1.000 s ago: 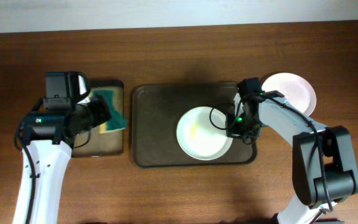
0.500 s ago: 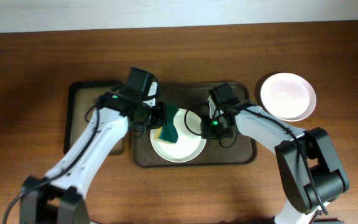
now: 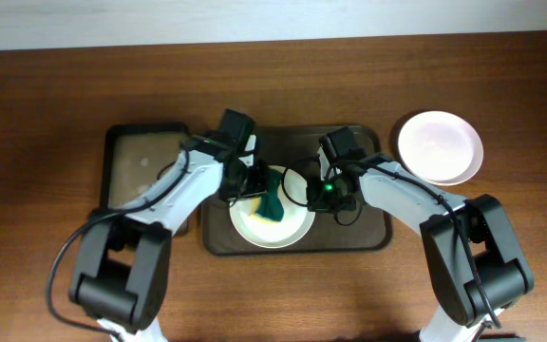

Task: Clean dirty plates on tray and stack at the side
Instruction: 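Bring the sponge in the left gripper down onto the held plate, then scrub the plate with the sponge while the right gripper holds it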

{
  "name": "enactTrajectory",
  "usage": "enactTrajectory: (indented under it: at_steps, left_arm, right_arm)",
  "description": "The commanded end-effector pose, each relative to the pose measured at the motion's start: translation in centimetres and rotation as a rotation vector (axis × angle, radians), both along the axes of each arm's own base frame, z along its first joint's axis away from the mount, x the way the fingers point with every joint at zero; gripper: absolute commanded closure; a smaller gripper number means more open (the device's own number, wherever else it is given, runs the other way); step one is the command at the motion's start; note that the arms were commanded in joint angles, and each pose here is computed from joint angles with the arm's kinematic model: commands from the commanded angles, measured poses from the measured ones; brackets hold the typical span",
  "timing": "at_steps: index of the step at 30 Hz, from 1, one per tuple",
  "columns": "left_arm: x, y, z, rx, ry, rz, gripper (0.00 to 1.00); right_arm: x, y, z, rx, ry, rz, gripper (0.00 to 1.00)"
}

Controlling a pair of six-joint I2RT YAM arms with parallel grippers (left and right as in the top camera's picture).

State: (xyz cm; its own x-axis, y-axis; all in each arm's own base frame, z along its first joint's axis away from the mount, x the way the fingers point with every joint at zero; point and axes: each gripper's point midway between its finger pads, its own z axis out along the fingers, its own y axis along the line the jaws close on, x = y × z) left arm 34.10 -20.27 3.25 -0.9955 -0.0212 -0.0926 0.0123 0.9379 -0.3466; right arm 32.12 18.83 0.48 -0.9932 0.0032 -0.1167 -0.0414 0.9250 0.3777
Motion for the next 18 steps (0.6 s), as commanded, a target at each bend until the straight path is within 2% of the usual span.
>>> enactTrajectory:
  at_steps: [1, 2, 3, 6, 7, 13, 18]
  left_arm:
    - [-0.4, 2.7, -2.3, 0.192, 0.011, 0.017, 0.97]
    - [-0.4, 4.5, -2.5, 0.291, 0.001, 0.031, 0.81]
    - [-0.4, 5.3, -2.5, 0.336, -0.004, 0.036, 0.71]
    - [-0.2, 6.6, -1.7, 0.413, -0.010, 0.043, 0.49]
    - [0.0, 6.5, -1.2, 0.412, -0.010, 0.043, 0.46]
    - [1.7, 5.5, 3.6, 0.390, -0.029, 0.047, 0.45]
    - [0.8, 2.4, 4.2, 0.220, 0.039, 0.016, 0.48]
  right_arm:
    - [-0.9, -0.6, -1.4, -0.039, 0.032, -0.001, 0.95]
    - [-0.8, -0.8, -1.4, -0.051, 0.026, -0.004, 0.95]
    - [-0.8, -0.8, -1.4, -0.052, 0.026, -0.005, 0.95]
    - [-0.8, -0.8, -1.4, -0.052, 0.026, -0.005, 0.95]
    - [-0.8, -0.8, -1.4, -0.052, 0.026, -0.005, 0.95]
    - [-0.8, -0.8, -1.4, -0.052, 0.027, -0.005, 0.94]
    - [-0.8, -0.8, -1.5, -0.052, 0.027, -0.004, 0.94]
